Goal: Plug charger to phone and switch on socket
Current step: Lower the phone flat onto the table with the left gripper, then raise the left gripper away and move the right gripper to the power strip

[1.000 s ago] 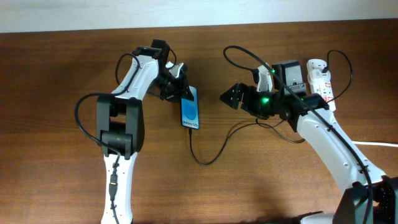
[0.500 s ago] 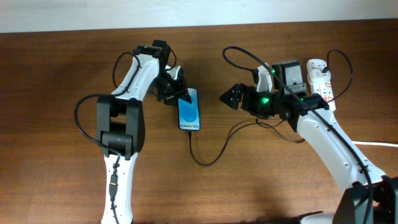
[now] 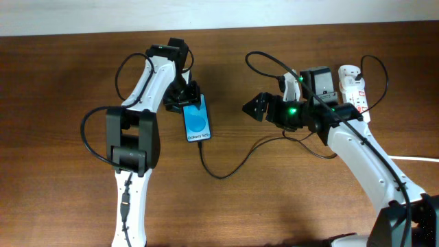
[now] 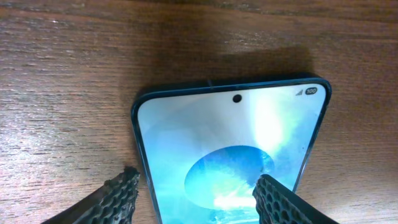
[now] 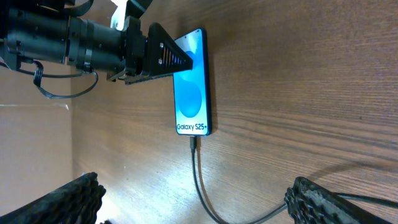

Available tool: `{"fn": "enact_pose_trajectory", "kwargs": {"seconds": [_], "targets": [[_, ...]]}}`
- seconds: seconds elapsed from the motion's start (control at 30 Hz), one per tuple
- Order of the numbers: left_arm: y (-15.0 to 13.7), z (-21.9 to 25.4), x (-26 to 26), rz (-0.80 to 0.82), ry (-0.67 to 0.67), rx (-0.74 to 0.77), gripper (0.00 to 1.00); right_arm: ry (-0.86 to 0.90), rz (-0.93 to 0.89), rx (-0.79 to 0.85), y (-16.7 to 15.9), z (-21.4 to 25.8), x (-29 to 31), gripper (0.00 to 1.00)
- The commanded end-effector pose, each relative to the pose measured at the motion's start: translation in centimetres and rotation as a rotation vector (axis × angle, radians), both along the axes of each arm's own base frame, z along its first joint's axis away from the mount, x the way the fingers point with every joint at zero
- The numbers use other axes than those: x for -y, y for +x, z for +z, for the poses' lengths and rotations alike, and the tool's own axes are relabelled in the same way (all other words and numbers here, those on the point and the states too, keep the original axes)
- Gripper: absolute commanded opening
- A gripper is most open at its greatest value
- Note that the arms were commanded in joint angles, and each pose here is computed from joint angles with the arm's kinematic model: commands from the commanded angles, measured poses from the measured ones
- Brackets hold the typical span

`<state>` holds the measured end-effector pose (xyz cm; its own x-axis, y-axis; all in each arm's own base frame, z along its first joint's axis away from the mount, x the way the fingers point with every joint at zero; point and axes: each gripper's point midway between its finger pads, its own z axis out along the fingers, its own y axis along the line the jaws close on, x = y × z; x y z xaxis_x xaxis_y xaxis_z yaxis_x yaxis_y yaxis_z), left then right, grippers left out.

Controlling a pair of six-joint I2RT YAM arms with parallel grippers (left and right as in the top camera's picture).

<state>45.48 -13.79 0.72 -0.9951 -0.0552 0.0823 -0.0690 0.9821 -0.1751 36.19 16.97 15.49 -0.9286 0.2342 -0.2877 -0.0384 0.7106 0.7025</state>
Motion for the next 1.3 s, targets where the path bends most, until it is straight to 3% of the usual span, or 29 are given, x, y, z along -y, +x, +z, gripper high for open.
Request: {"fn": "enact_pose_trajectory", "kwargs": {"seconds": [0.0,0.13,0.2,0.37,0.47,0.63,0.77,0.8,0.83,0.87,0.93,1.1,1.27], "targets": [[-0.1,-0.8,-0.7,0.010,0.026,-0.012,0.65,-0.012,0.003,0.019,0.3,0.2,0.1,0.98],[0.9,-0.5,-2.4,0.002,0.129,0.033,0.65,-0.018,0.012,0.018,0.1,0.1,0.2,0.98],[2.1,1.7,-2.6,-0.031,0.119,0.081,0.62,-0.034,0.038,0.041,0.0,0.2,0.2,0.98],[5.4,13.1,-2.9,-0.031,0.082,0.313,0.60,-0.238,0.005,0.101,-0.1,4.2,3.1,0.98],[4.9,20.3,-2.9,-0.024,0.057,0.451,0.61,-0.348,-0.018,0.135,-0.2,7.6,4.9,0.98],[3.0,28.0,-3.4,-0.029,0.033,0.621,0.62,-0.517,-0.162,0.166,-0.1,12.7,9.4,0.99],[2.3,30.0,-3.4,-0.049,0.024,0.668,0.65,-0.532,-0.320,0.190,-1.4,17.4,16.2,0.99],[2.3,30.0,-3.5,-0.049,0.024,0.667,0.73,-0.531,-0.384,0.188,-2.0,18.2,18.4,0.98],[2.3,29.9,-3.5,-0.049,0.025,0.663,0.96,-0.533,-0.444,0.181,-2.6,18.6,20.4,0.98],[2.3,29.8,-3.5,-0.049,0.026,0.660,1.00,-0.540,-0.529,0.165,-3.4,18.9,23.1,0.98],[2.3,29.8,-3.5,-0.049,0.026,0.659,0.99,-0.531,-0.671,0.137,-4.5,19.0,28.2,0.98],[2.3,29.8,-3.5,-0.049,0.026,0.659,0.99,-0.454,-0.836,0.062,-5.5,16.4,37.6,0.98],[2.3,29.8,-3.4,-0.050,0.025,0.659,0.99,-0.368,-0.862,-0.082,-3.0,9.0,43.2,0.98]]}}
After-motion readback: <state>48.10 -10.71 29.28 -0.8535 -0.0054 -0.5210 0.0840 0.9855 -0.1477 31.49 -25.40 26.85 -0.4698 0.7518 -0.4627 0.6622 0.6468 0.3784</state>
